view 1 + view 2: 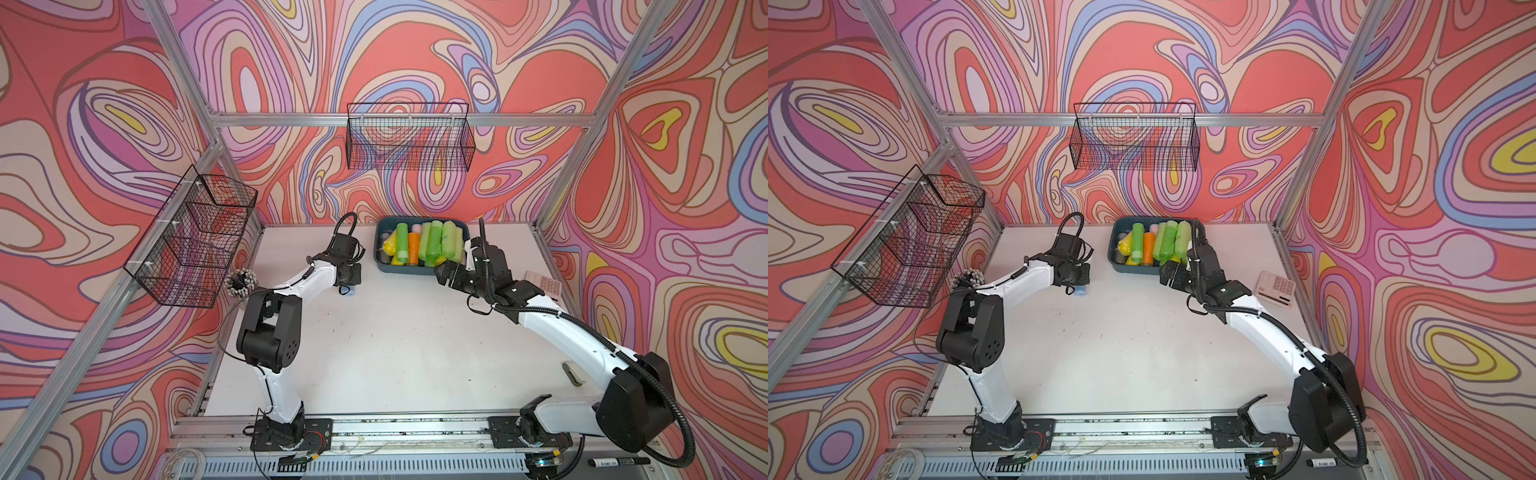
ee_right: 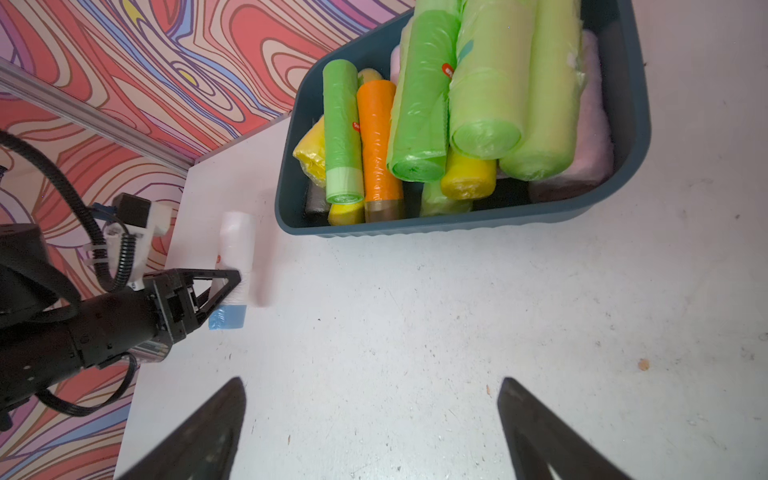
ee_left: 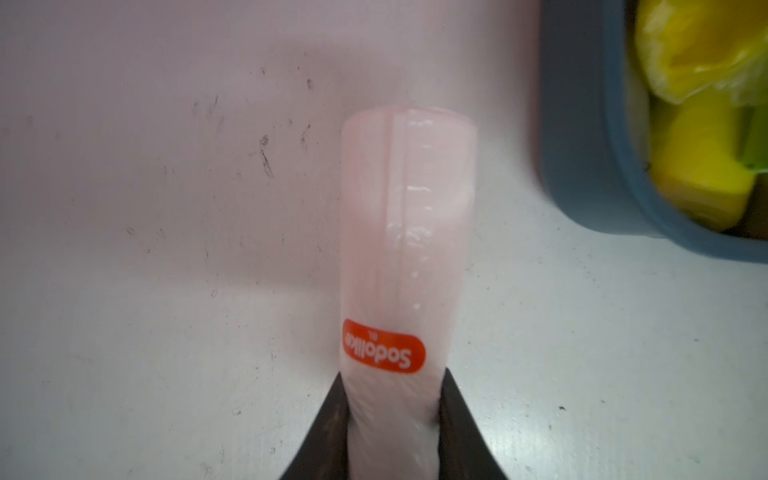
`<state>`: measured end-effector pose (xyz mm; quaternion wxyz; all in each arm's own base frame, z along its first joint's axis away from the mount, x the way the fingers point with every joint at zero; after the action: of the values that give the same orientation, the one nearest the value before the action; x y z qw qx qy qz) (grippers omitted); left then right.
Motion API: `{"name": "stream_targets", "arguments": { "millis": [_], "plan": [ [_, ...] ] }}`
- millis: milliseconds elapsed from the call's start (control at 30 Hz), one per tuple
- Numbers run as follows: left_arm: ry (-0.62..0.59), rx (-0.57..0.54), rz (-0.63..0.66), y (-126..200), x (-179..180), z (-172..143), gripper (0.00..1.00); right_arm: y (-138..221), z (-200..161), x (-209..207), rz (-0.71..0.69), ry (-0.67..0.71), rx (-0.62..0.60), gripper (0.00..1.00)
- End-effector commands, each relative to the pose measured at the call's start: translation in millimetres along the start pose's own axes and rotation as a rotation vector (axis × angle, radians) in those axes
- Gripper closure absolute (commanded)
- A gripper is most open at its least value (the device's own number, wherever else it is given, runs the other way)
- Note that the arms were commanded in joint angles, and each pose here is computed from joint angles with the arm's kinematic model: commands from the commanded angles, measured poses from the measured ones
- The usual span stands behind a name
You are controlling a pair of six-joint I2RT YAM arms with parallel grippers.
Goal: Put the roll of trash bags into the storage box
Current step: Pick up the roll of trash bags from the center of the board.
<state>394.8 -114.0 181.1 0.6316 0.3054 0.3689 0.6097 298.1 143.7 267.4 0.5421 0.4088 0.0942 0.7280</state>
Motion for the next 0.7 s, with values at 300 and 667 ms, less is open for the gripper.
{"name": "stream_targets", "arguments": {
  "millis": [300,667],
  "plan": [
    [0.024,-0.126,-0.178,37,-35,25,0.81,1,8,5,0.024,-0.008,-0.018,0.03],
    [0.028,-0.174,-0.346,31,-82,53,0.83,7,7,3,0.003,-0.01,-0.024,0.03]
  ]
}}
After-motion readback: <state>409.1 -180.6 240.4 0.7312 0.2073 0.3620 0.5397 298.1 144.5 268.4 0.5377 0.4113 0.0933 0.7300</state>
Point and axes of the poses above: each gripper's point midway between its finger pads, its own y axis back along the fingers, its own x axis along the line the jaws close on, z = x × y, the point moved 10 cm from there along y, back along the fingers, and after that the axes turned 1 degree about y, right-handed, at the moved point
